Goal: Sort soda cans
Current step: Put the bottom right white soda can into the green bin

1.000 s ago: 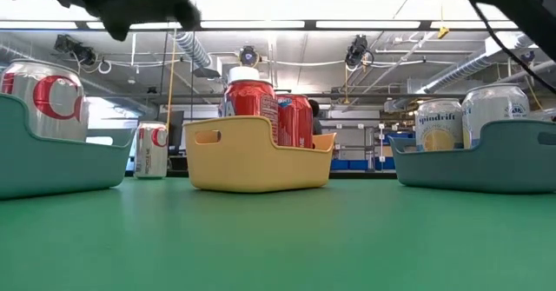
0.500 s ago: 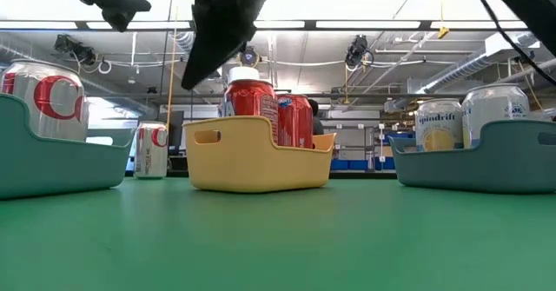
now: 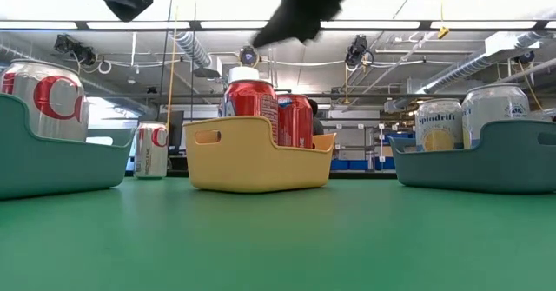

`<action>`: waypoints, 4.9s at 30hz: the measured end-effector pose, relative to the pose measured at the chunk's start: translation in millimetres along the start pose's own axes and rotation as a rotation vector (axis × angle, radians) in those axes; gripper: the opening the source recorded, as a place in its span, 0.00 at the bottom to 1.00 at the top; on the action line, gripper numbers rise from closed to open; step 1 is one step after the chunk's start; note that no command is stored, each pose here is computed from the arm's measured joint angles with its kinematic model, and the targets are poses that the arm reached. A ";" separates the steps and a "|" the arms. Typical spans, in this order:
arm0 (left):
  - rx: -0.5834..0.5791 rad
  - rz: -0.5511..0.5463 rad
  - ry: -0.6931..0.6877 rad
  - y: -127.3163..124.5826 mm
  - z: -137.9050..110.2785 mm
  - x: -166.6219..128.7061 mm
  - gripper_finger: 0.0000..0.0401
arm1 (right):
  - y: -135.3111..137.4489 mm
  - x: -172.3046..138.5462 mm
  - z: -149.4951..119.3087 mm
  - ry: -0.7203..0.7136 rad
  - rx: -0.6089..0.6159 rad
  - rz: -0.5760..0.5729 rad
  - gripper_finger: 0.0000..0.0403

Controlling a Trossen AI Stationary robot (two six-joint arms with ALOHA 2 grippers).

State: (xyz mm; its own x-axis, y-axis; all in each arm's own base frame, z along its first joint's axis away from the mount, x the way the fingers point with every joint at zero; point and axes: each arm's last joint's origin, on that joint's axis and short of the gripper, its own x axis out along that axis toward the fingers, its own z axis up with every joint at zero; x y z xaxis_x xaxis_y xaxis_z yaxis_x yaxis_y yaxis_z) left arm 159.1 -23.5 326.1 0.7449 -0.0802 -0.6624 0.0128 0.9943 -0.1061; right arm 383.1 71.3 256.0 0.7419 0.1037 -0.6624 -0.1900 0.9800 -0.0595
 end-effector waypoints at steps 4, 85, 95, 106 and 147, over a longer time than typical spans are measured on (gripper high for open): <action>-0.096 0.016 0.155 -12.7 8.3 7.3 0.00 | 8.1 -19.2 -34.4 -0.134 0.042 -0.021 0.00; -0.742 0.407 0.785 -52.9 -4.4 75.9 0.75 | 23.9 -41.9 -76.2 -0.311 0.039 -0.056 0.00; -0.708 0.431 0.781 -52.9 -5.1 81.9 0.75 | 23.9 -41.8 -76.2 -0.311 0.039 -0.055 0.00; -0.616 0.445 0.844 -55.2 -8.7 99.6 0.75 | 25.0 -41.8 -76.2 -0.311 0.037 -0.028 0.00; -0.479 0.458 0.965 -70.2 -14.9 78.3 0.60 | 26.6 -42.2 -75.5 -0.319 0.053 -0.020 0.00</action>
State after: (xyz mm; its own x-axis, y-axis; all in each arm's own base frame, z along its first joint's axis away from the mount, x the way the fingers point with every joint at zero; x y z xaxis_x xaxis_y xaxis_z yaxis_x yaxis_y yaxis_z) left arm 206.6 -100.7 270.6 -0.2035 0.0535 -0.9776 -0.5315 0.8326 0.1562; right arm 298.2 80.1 226.0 0.9107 0.1242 -0.3939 -0.1459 0.9890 -0.0253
